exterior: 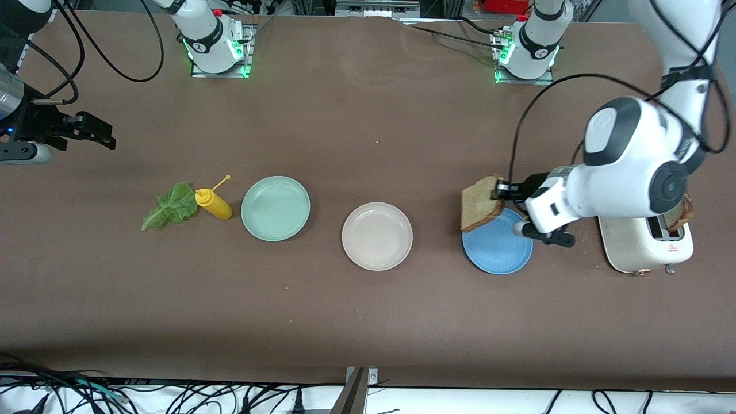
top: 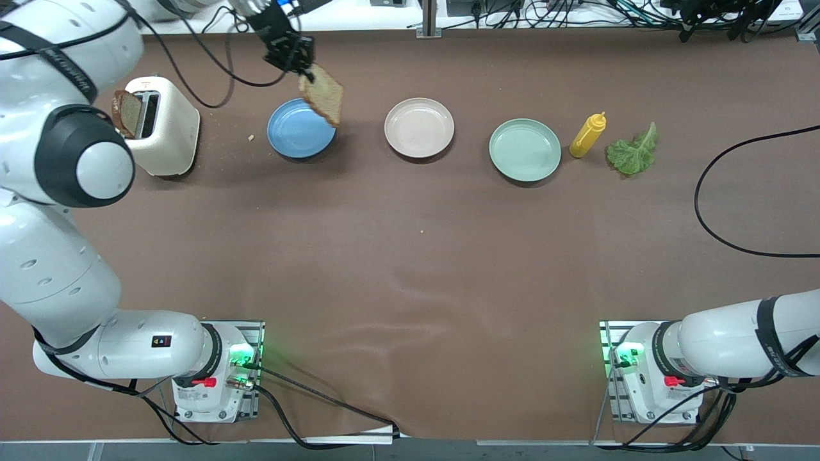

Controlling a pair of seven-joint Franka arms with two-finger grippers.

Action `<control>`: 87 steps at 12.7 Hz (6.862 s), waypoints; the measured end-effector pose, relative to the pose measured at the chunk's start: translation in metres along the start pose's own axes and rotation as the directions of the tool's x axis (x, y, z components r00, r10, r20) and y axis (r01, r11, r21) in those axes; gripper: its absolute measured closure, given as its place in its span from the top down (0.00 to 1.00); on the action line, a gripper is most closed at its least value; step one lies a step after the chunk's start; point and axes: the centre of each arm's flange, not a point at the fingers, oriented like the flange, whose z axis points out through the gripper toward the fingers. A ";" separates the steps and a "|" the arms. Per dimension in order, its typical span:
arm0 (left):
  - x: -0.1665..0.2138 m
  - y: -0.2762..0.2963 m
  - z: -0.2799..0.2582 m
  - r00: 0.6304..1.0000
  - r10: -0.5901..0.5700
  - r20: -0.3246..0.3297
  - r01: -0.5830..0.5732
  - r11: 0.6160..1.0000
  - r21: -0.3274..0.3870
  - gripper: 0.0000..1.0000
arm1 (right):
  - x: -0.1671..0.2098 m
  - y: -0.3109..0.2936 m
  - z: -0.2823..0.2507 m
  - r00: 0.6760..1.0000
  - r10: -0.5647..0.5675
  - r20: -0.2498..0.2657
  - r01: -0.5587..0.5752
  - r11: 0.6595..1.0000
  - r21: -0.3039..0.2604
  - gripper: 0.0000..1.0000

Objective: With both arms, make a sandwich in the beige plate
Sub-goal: 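Carry the bread slice with the left gripper onto the beige plate, then release the bread and raise the left gripper back toward the toaster, then move the right gripper toward the yellow squeeze bottle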

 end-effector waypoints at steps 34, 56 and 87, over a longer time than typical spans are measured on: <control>0.079 0.015 0.233 0.995 -0.037 -0.097 -0.022 0.835 -0.550 0.12 | 0.001 0.000 0.002 1.000 0.001 0.004 -0.001 1.000 0.000 1.00; 0.037 -0.061 0.010 0.940 0.338 -0.048 -0.338 0.941 0.018 1.00 | 0.004 0.001 0.011 0.999 -0.016 0.028 0.015 1.000 0.001 1.00; -0.168 -0.067 -0.230 0.976 0.142 -0.162 -0.054 0.890 0.453 1.00 | 0.089 0.176 0.296 0.284 -0.426 -0.859 0.959 0.119 0.258 1.00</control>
